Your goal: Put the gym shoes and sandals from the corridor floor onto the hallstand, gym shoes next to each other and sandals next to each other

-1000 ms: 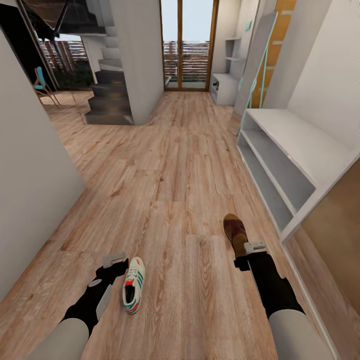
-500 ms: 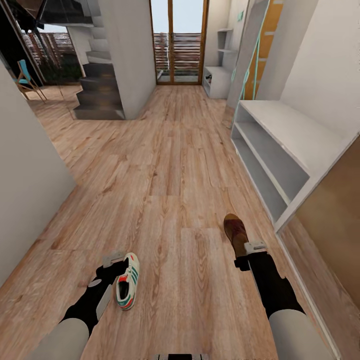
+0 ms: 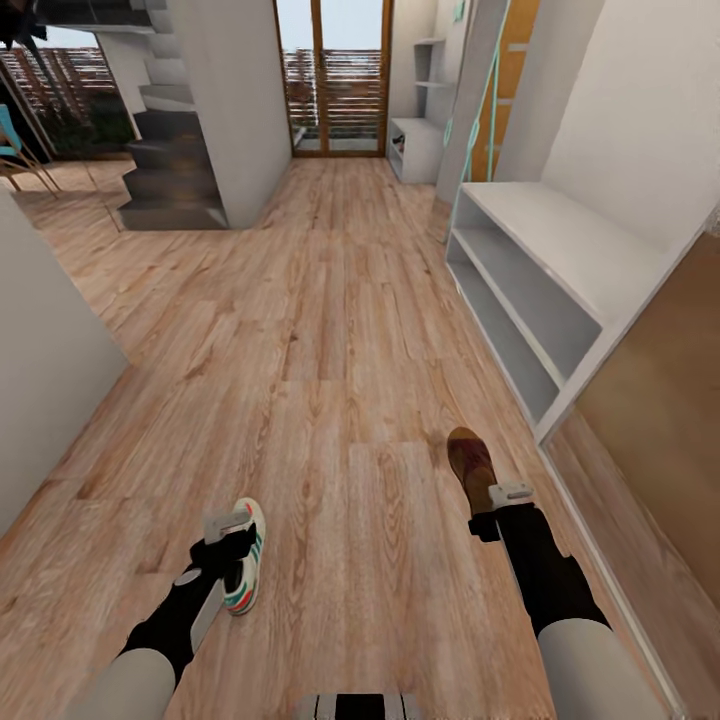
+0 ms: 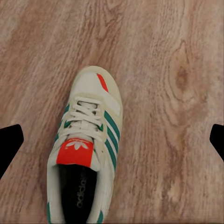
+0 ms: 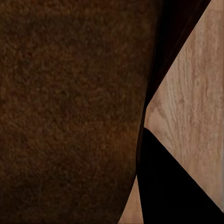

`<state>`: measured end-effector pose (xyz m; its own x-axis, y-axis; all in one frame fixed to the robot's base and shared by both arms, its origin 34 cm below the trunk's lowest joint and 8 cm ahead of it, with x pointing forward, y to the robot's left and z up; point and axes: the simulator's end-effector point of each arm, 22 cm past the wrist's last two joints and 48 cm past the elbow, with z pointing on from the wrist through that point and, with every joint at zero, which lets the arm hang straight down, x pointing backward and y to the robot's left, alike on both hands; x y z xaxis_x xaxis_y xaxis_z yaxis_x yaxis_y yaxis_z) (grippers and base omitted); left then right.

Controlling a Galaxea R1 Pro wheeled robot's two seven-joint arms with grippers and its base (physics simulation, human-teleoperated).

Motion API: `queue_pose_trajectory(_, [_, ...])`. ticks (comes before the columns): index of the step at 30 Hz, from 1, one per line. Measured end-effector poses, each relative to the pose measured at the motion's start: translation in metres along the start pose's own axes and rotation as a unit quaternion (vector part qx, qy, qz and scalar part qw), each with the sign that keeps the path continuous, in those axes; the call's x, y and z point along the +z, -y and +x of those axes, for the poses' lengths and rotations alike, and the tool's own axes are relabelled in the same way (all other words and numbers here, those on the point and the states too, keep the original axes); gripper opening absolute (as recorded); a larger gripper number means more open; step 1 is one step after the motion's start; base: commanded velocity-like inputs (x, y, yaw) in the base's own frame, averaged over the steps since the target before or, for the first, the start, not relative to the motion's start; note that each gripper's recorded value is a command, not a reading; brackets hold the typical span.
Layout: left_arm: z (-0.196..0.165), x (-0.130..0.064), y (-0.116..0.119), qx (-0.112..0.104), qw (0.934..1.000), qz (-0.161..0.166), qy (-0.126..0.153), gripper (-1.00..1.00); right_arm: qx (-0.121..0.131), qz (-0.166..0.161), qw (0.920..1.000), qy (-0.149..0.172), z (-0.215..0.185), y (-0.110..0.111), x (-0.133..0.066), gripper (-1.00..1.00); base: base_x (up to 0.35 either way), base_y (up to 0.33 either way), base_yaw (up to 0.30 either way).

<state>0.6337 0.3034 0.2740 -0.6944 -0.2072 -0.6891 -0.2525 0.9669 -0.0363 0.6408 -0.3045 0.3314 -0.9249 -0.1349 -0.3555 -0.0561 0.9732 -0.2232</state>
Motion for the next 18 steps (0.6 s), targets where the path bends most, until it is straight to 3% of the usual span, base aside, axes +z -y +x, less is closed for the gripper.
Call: queue_pose_trajectory(18, [0.044,0.018,-0.013,-0.004,0.9998,-0.006,0.016,1.0,-0.001,-0.001,1.0,-0.003,0.027,-0.012,0.035,-1.0,0.0,0.0,-0.021])
